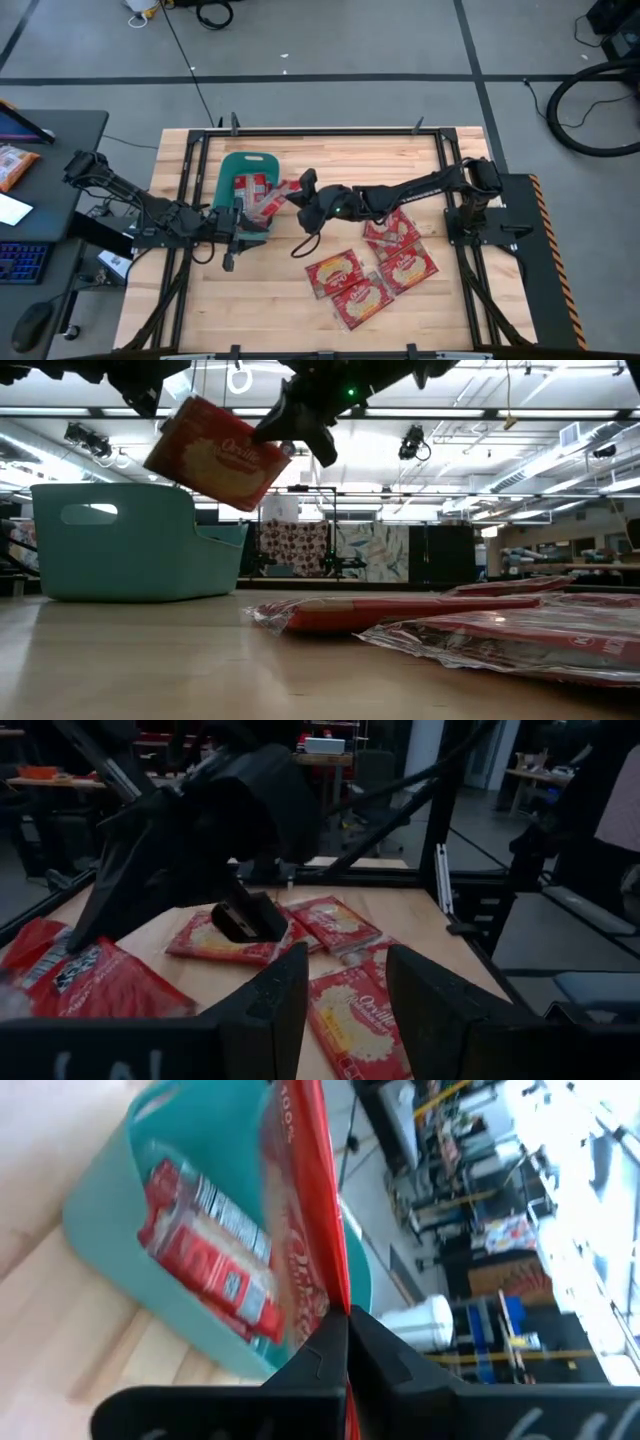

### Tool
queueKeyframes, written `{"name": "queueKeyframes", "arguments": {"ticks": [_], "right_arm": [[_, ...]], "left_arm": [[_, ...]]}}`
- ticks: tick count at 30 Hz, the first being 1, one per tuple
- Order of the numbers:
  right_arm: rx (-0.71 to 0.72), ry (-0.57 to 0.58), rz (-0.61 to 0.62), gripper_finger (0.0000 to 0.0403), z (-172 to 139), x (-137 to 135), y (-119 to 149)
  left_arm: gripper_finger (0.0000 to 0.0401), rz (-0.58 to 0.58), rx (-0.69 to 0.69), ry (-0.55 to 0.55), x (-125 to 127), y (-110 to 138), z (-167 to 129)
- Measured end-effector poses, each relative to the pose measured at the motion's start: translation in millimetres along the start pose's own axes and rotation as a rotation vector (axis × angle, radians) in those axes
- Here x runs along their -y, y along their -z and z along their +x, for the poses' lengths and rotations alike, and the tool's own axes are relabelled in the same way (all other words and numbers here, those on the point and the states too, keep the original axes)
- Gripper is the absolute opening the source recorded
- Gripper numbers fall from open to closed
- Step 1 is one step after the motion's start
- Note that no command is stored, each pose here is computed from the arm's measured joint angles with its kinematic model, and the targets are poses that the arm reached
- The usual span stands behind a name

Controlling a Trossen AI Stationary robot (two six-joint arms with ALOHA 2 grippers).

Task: Sort popcorn bags into baskets
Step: Put the red popcorn bag into the green bin

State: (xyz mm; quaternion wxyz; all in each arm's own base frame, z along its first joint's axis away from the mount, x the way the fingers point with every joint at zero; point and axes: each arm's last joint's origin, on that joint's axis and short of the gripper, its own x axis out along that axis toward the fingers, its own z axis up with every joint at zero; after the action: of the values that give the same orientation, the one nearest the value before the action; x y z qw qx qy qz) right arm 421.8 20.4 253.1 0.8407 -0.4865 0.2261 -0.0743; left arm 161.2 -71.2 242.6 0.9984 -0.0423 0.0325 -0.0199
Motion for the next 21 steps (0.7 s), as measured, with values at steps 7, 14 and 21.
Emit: {"name": "queueKeyframes", "arguments": {"ticks": [7,14,21], "right_arm": [[0.132,0.026,0.011,0.0005,5,6,6],[0.178,0.018,0.009,0.0005,17,5,13],[0.093,0.086,-0.235,0.0008,59,-23,27]], "left_arm": [[0.0142,0.005,0.003,-0.013,-2,0,1],[0.0142,0.002,0.009,-0.041,-6,-1,2],[0.0142,0.011,0.028,-0.052,-8,-3,3]]}}
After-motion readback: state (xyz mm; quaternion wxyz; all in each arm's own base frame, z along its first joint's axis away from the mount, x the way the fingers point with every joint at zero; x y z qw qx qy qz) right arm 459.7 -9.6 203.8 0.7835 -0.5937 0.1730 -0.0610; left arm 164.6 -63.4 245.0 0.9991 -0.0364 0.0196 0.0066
